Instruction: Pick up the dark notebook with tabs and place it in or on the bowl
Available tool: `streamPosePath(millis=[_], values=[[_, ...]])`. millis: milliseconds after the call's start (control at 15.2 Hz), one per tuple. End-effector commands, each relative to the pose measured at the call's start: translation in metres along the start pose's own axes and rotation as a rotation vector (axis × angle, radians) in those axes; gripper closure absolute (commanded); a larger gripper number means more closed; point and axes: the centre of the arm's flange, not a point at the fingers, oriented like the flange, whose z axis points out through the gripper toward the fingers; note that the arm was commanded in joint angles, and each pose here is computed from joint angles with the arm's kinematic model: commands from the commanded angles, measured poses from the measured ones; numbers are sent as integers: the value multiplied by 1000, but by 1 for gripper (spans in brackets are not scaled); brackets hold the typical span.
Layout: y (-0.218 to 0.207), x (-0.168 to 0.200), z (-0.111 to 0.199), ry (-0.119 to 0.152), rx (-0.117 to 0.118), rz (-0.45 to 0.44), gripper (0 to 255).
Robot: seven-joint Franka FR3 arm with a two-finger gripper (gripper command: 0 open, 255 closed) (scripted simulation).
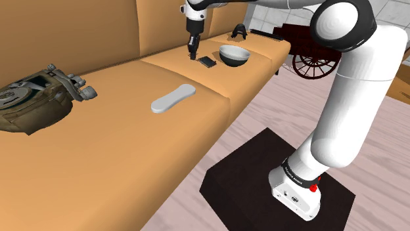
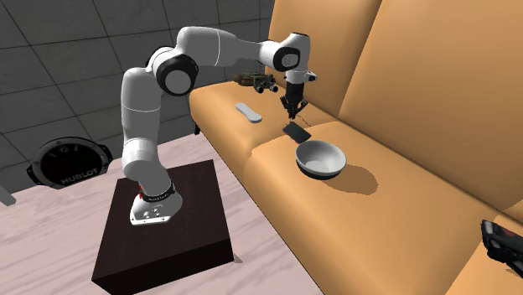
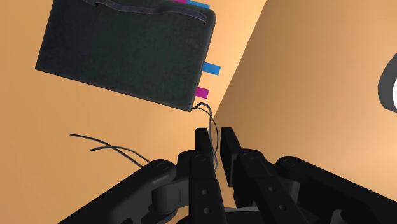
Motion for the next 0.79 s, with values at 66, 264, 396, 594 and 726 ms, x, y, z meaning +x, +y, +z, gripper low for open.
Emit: streamPosePath(millis=[66,264,396,594,726], values=[[1,-1,-16,0,0,0,255],[1,-2,-32,0,0,0,255],[1,-2,-43,0,0,0,255],[2,-3,-58,0,0,0,255],[2,-4,-69,0,0,0,255]])
